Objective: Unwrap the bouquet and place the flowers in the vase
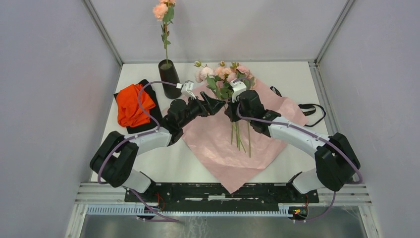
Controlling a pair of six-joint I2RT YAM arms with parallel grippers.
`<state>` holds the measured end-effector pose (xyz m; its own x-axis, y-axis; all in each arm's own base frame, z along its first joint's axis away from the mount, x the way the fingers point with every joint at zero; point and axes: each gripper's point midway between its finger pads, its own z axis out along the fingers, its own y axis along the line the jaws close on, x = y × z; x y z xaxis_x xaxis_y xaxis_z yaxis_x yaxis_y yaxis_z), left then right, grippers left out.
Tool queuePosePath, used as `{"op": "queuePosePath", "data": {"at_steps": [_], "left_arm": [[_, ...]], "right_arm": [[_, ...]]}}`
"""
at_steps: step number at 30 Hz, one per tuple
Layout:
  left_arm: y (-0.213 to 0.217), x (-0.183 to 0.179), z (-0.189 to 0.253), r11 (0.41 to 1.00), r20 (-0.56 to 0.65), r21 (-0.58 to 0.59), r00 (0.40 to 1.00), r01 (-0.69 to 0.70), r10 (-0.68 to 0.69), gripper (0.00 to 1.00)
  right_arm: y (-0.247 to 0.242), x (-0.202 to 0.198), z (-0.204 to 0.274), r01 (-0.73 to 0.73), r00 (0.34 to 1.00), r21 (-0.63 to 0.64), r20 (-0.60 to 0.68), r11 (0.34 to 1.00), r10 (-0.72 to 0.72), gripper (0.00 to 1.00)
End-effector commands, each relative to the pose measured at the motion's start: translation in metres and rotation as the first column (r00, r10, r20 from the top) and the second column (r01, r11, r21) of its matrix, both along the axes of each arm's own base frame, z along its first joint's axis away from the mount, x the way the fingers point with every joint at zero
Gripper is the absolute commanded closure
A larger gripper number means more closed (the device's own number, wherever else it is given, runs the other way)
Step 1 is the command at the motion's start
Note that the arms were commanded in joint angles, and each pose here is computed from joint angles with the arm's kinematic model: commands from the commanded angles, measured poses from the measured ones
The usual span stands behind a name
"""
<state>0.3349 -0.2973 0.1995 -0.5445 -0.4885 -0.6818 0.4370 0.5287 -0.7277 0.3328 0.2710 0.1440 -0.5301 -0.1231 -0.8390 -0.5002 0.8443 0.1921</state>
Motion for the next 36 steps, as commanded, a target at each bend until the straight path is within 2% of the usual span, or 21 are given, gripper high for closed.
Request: {"op": "queuePosePath", "data": {"at_steps": [1, 7, 15, 23, 25, 28, 30, 33, 36], "left_arm": [[-0.021, -0.001, 0.035, 0.977, 0.115, -0.18, 0.988, 0.118, -0.098, 0.05], [-0.024, 0.002, 0.02, 0.971, 0.068, -0.21, 0.993, 0.111, -0.099, 0.12], [-0.024, 0.006, 0.026, 0.976, 0.099, -0.192, 0.991, 0.107, -0.089, 0.2], [-0.025, 0.009, 0.026, 0.975, 0.095, -0.198, 0.992, 0.101, -0.083, 0.63], [-0.025, 0.01, 0.025, 0.976, 0.094, -0.194, 0.992, 0.095, -0.078, 0.66], [-0.028, 0.011, 0.027, 0.976, 0.102, -0.192, 0.991, 0.108, -0.09, 0.59], [-0.031, 0.011, 0.028, 0.972, 0.104, -0.2, 0.989, 0.122, -0.103, 0.58], [-0.035, 0.012, 0.029, 0.967, 0.107, -0.212, 0.987, 0.138, -0.117, 0.68], [-0.037, 0.013, 0.027, 0.965, 0.105, -0.217, 0.986, 0.147, -0.127, 0.92]], "right_arm": [[0.011, -0.002, 0.046, -0.06, 0.993, 0.101, 0.112, 0.993, 0.049, 1.0], [0.006, -0.005, 0.06, -0.064, 0.988, 0.112, 0.146, 0.992, 0.047, 1.0], [0.009, -0.015, 0.062, -0.099, 0.987, 0.138, 0.138, 0.985, 0.08, 1.0], [0.007, -0.022, 0.07, -0.106, 0.985, 0.143, 0.154, 0.984, 0.084, 1.0], [0.007, -0.024, 0.072, -0.113, 0.984, 0.146, 0.156, 0.983, 0.09, 1.0], [0.006, -0.026, 0.075, -0.12, 0.982, 0.141, 0.161, 0.983, 0.097, 1.0], [0.004, -0.026, 0.074, -0.116, 0.983, 0.136, 0.16, 0.984, 0.094, 1.0], [0.003, -0.028, 0.073, -0.118, 0.982, 0.134, 0.16, 0.984, 0.096, 1.0], [0.002, -0.029, 0.072, -0.117, 0.982, 0.133, 0.162, 0.984, 0.095, 1.0]]}}
